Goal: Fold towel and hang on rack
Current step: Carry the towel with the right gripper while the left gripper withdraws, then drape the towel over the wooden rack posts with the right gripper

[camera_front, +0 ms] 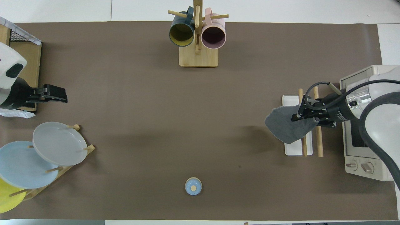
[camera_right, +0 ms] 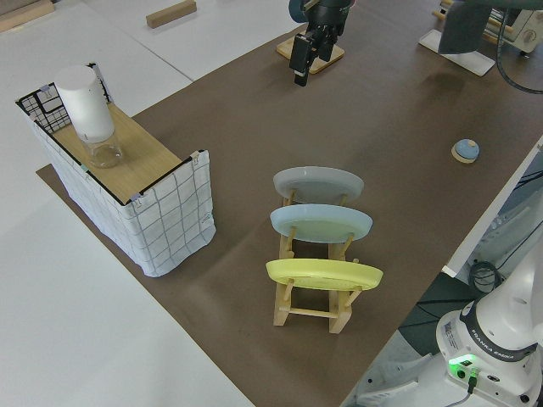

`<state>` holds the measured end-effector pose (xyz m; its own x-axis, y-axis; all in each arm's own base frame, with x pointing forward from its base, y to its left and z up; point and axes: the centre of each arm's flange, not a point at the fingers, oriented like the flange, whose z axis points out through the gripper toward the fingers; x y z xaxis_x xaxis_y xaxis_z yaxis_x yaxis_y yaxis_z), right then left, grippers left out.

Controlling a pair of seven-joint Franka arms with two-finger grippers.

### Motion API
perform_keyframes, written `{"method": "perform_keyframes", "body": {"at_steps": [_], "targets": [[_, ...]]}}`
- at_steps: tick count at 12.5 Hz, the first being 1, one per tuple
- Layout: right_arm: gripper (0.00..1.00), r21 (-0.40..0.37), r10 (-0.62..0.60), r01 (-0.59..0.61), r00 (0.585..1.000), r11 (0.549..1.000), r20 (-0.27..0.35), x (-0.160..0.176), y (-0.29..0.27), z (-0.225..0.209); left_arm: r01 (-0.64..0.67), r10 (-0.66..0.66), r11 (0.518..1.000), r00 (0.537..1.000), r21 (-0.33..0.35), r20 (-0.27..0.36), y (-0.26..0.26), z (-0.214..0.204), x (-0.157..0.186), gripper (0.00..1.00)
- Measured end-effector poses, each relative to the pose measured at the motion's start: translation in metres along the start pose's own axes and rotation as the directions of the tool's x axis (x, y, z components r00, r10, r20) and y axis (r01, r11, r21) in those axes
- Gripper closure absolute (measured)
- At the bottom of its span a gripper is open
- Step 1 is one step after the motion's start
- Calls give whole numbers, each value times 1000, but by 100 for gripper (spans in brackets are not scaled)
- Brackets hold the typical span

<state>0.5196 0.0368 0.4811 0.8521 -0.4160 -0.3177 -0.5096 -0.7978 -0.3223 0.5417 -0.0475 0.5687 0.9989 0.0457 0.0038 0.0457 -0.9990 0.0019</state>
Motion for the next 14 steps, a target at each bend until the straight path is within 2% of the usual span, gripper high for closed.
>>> {"method": "perform_keyframes", "body": {"at_steps": [4,7,9,14], "targets": [[98,3,-88,88,996,996,-35,5,44,8,-57,56,998,997,14,51,12,-29,8,0],[98,-90,-213,206,975,974,-67,18,78,-6,-112,111,994,991,13,81,14,-14,8,0],[98,-111,-245,236,967,965,-75,23,92,-9,-118,116,993,989,13,91,14,-3,7,0],[98,-208,-333,313,940,927,-72,30,119,8,-107,108,994,992,-18,72,15,-10,9,0]]}}
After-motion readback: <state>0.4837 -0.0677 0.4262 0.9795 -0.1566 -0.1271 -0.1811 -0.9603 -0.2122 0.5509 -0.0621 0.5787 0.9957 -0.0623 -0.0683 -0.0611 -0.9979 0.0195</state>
